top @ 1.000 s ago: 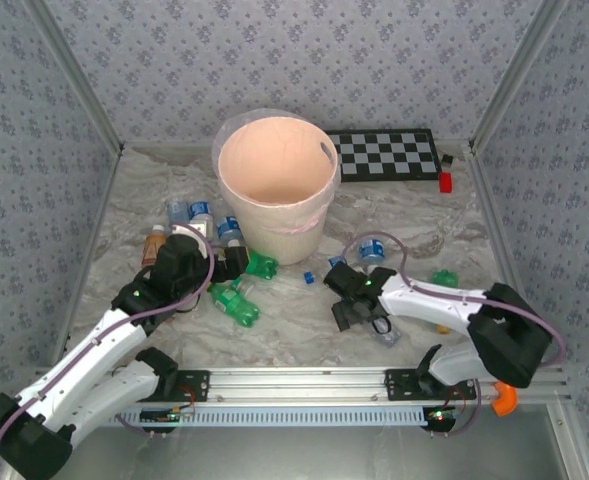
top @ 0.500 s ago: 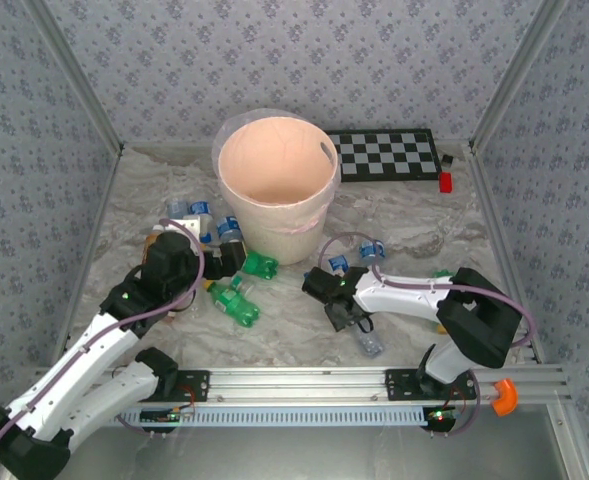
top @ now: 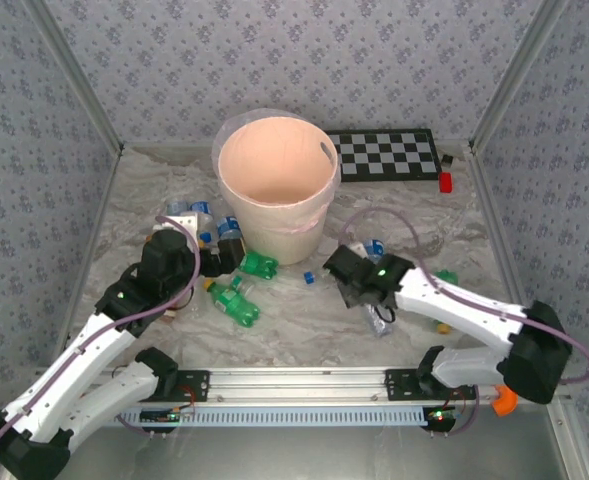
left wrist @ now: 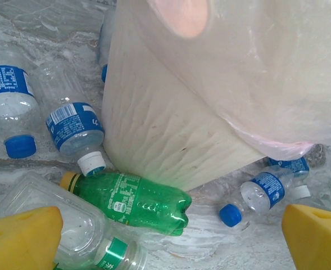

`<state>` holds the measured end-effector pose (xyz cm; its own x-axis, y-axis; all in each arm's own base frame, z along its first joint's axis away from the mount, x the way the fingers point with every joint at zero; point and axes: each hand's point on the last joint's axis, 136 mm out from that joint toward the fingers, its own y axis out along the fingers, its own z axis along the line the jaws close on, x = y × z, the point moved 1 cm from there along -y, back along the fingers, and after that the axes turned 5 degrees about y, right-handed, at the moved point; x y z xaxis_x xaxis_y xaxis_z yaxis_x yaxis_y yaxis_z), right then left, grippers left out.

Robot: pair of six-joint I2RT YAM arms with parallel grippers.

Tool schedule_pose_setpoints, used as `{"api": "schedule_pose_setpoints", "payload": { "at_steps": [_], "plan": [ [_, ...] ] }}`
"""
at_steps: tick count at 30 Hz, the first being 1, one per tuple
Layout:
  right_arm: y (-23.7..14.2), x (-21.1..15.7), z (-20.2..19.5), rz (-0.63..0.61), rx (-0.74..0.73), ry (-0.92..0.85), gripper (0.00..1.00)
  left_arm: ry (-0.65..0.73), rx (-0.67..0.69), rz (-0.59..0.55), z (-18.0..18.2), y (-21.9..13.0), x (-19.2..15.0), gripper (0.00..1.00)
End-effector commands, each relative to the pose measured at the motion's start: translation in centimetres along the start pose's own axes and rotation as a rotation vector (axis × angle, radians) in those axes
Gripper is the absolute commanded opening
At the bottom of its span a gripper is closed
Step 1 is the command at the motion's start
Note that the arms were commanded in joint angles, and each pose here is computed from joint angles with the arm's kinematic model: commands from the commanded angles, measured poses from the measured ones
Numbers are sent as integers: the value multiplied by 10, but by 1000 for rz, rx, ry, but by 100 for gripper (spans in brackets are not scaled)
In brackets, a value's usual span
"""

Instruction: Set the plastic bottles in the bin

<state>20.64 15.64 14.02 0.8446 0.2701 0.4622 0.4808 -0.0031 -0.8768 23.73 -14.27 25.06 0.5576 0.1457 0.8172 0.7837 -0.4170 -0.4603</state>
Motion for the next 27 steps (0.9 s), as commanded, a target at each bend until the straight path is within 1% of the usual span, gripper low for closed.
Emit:
{"api": "schedule_pose_setpoints", "payload": {
  "at_steps": [1, 4, 10, 11, 15, 17, 19, 22, 27],
  "plan": [
    [-38, 33, -24, -115, 19, 40, 55, 20, -15, -49, -8, -14, 19, 100],
    [-71, 68, -35, -237, 86, 94, 54, 26, -8, -60, -8, -19, 25, 100],
    [-148, 153, -48, -516, 206, 157, 53, 62, 17, -99, -8, -33, 42, 100],
    [-162, 168, -49, -561, 225, 163, 53, 67, 18, -102, -8, -35, 44, 100],
    [-199, 220, -44, -702, 314, 202, 53, 72, 28, -114, -8, -42, 51, 100],
    [-218, 251, -40, -806, 375, 232, 52, 76, 38, -122, -7, -47, 54, 100],
    [-227, 276, -31, -858, 431, 243, 52, 78, 52, -136, -5, -53, 58, 100],
    [-232, 308, -16, -888, 500, 267, 52, 76, 59, -154, -4, -62, 62, 100],
    [-222, 347, 6, -919, 560, 278, 51, 74, 62, -168, -1, -72, 63, 100]
  ]
}}
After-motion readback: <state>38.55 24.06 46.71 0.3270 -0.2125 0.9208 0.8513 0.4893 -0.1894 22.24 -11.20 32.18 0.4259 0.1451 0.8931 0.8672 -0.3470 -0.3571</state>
